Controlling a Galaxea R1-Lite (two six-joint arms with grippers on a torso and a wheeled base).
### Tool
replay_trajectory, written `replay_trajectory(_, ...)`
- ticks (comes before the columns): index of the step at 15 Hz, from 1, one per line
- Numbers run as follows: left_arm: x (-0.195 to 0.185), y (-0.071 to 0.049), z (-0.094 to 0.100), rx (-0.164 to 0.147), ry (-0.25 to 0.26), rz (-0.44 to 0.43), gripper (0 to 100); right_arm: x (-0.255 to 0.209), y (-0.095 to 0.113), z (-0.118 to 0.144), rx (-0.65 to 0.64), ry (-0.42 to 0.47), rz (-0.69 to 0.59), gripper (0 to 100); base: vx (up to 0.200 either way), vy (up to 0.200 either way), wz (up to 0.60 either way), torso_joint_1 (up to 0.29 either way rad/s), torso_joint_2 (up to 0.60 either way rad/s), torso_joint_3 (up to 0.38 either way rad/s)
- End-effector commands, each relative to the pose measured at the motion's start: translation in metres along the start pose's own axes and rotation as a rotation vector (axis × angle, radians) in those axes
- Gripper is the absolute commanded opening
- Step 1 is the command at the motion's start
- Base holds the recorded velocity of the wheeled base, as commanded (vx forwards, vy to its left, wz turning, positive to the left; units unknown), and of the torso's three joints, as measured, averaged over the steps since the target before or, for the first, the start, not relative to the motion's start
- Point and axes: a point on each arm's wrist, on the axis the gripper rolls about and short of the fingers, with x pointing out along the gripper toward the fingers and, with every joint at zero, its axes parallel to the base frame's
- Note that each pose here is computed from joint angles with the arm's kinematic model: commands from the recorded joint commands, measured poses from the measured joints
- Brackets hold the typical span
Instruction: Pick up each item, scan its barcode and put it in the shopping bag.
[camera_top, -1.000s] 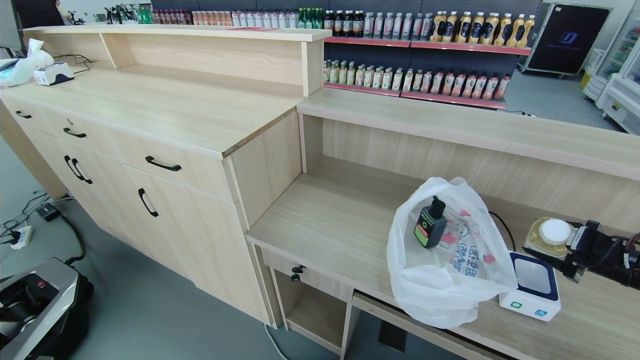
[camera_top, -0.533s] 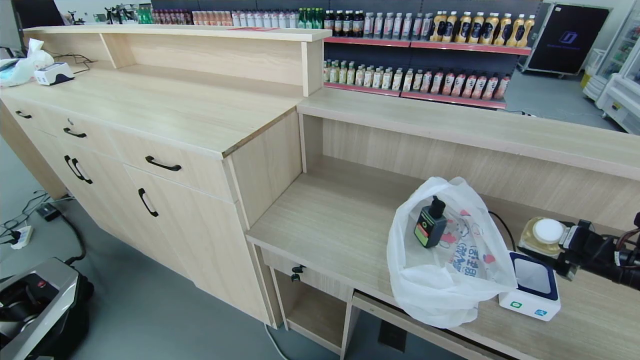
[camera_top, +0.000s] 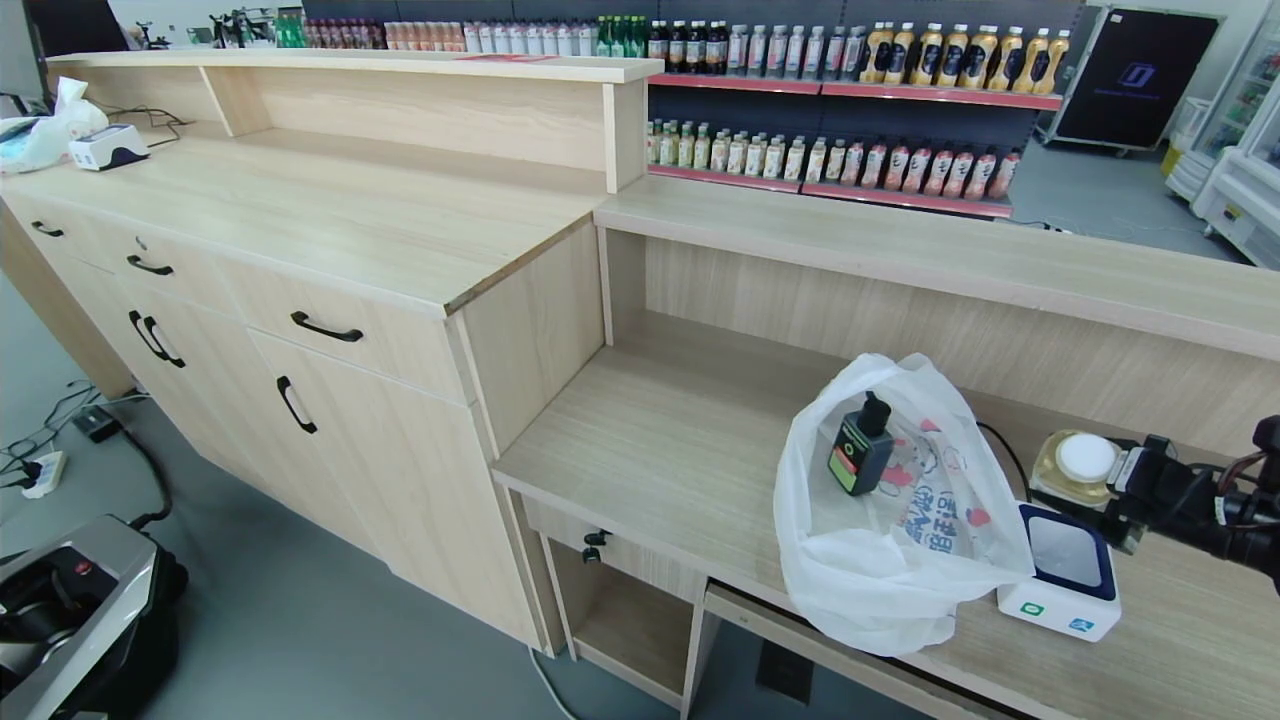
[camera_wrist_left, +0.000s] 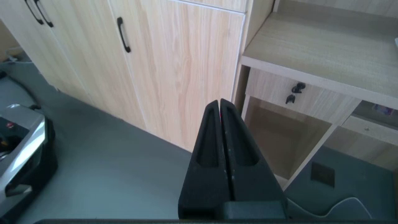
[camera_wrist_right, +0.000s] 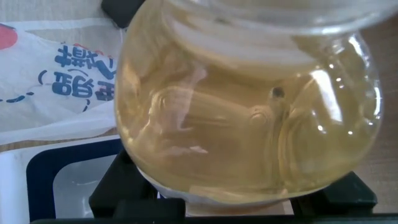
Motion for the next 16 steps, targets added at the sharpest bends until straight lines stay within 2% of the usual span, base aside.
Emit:
replay_trajectory(1, 0.0000, 0.0000, 0.0000, 0.000, 0.000, 0.001, 0, 0.0012, 0.0007, -0.0002, -0.004, -0.001, 0.002, 0, 0.000, 0.000, 0.00, 0.000, 0.00, 0.000)
replay_trajectory(16, 0.0000, 0.0000, 0.0000, 0.000, 0.000, 0.001, 0, -0.0026, -0.0009, 0.0021, -0.026, 0.005, -0.001, 0, 0.000, 0.000, 0.00, 0.000, 0.00, 0.000)
